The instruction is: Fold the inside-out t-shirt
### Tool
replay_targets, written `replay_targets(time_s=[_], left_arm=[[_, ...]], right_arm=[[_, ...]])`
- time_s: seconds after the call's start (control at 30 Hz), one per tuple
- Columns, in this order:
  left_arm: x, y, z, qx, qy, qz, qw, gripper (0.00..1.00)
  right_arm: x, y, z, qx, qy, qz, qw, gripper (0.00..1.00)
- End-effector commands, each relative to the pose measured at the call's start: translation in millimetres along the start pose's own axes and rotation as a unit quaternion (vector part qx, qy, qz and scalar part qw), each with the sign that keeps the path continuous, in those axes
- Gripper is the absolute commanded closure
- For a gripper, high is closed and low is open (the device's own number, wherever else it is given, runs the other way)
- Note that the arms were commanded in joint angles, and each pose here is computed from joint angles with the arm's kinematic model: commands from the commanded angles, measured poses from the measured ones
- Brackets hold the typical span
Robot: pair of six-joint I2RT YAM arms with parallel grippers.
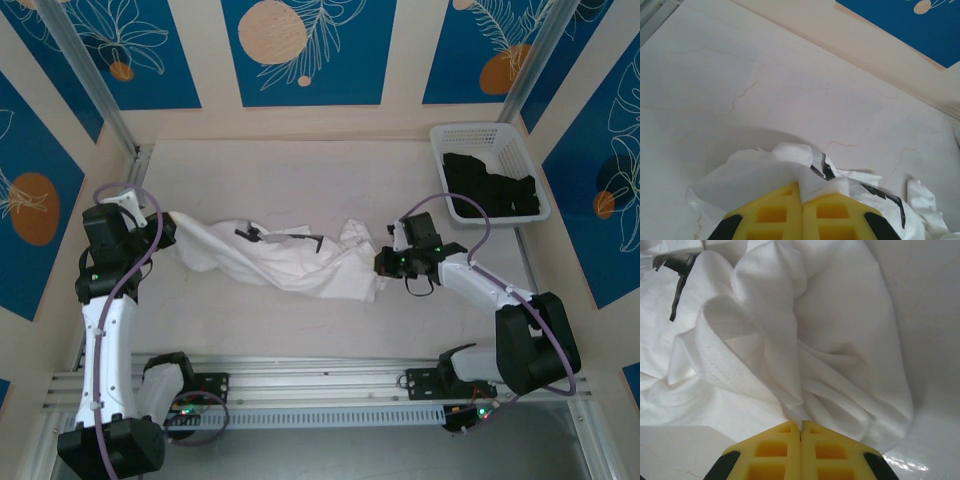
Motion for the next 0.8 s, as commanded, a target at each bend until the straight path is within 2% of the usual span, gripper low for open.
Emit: replay_targets(time_s=[0.0, 0.17, 0.5, 0.6, 0.77], left_arm=[[-4, -3, 6, 0.0, -0.015, -0.014, 1.0, 1.0], [-4, -3, 5, 0.0, -0.015, -0.014, 1.0, 1.0], [-4, -4, 5, 0.001, -0.014, -0.015, 1.0, 1.0], [-4, -3, 5, 0.0, -0.014, -0.014, 1.0, 1.0], [-4, -3, 5, 0.0, -0.014, -0.014, 1.0, 1.0]], right_arm=[[-6, 2, -1, -0.004, -0.015, 0.025, 1.0, 1.0], [-7, 2, -1, 0.003, -0.019, 0.049, 0.999, 1.0], [-10, 4, 8, -0.004, -0.039, 0.077, 0.996, 0.7], [-10, 5, 12, -0.008, -0.044, 0.08, 0.996, 0.67], [-8, 5, 13, -0.008, -0.041, 0.084, 0.996, 0.67]])
Point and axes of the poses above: each hand's point on the last joint's axis, 136 mm out from that joint toward the fingers, its own x axis out along the fingers, its own y axis along the line the jaws close on, z = x × y, the point moved 3 cm from there along -x, back along the fingers, and after that the axes turned 14 degrees about -x, right-handed, at the moved point
